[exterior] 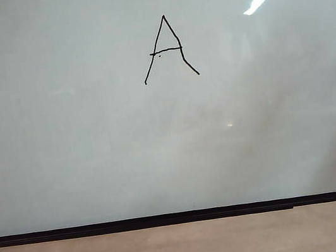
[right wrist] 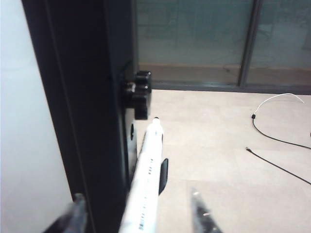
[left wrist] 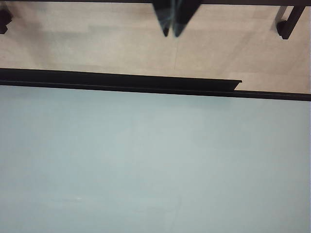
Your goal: Pick up the pen on the shelf to the right of the whiteboard and write the letter Z.
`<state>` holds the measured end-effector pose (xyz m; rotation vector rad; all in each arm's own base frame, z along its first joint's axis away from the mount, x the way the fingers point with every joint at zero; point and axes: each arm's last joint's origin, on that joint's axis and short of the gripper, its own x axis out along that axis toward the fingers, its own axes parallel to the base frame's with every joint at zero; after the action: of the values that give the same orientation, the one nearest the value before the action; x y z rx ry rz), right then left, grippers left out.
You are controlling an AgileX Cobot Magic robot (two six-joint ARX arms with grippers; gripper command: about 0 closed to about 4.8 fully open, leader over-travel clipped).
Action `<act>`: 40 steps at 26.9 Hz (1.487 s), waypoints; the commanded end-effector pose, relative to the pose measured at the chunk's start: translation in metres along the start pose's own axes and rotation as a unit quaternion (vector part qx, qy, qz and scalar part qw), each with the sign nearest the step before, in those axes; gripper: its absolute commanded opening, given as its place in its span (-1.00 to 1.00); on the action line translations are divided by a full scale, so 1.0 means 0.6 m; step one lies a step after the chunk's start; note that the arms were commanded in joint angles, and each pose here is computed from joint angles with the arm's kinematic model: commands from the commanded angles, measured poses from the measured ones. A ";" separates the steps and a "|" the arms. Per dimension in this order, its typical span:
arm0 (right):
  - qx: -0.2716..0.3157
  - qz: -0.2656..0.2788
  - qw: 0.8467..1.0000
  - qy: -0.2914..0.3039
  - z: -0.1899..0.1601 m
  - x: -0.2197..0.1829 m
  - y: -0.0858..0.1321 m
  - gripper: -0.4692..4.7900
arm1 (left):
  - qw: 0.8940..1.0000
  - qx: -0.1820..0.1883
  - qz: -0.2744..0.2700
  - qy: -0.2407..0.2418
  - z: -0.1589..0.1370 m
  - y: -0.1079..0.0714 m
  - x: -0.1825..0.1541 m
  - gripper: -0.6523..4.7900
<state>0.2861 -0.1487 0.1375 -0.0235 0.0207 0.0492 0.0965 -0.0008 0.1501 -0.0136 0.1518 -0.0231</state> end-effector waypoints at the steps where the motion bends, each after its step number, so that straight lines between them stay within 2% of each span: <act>1: -0.013 0.002 1.000 -0.008 0.005 0.001 -0.001 0.20 | 1.000 0.002 0.000 -0.006 0.003 0.000 0.000 -0.78; 4: -0.014 0.000 1.000 -0.007 0.005 0.001 -0.001 0.09 | 1.000 0.002 0.000 -0.006 0.003 0.000 0.000 -0.78; 8: -0.015 0.000 1.000 -0.007 0.005 0.001 -0.001 0.06 | 1.000 0.002 0.000 -0.006 0.003 0.000 0.000 -0.78; 9: -0.015 -0.001 1.000 -0.007 0.005 0.001 -0.001 -0.03 | 1.000 0.002 0.000 -0.006 0.003 0.000 0.000 -0.78; 17: -0.005 0.002 1.000 0.008 -0.001 0.002 0.001 -0.07 | 1.000 0.002 0.000 -0.006 0.003 0.000 0.000 -0.78; 30: -0.014 0.002 1.000 -0.009 0.005 0.003 0.002 -0.07 | 1.000 0.002 0.000 -0.006 0.003 0.000 0.000 -0.78; 32: -0.014 0.002 1.000 -0.009 0.005 0.003 0.002 -0.22 | 1.000 0.002 0.000 -0.006 0.003 0.000 0.000 -0.78; 33: -0.014 0.002 1.000 -0.009 0.005 0.003 0.002 -0.43 | 1.000 0.002 0.000 -0.006 0.003 0.000 0.000 -0.78; 36: -0.014 0.005 1.000 -0.009 0.005 0.003 0.002 -0.82 | 1.000 0.002 0.000 -0.006 0.003 0.000 0.000 -0.78; 40: -0.015 0.008 1.000 -0.012 0.006 0.003 0.002 -0.86 | 1.000 0.002 0.000 -0.006 0.003 0.000 0.000 -0.78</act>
<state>0.2874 -0.1475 0.1379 -0.0416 0.0184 0.0501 0.0965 -0.0008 0.1502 -0.0135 0.1510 -0.0231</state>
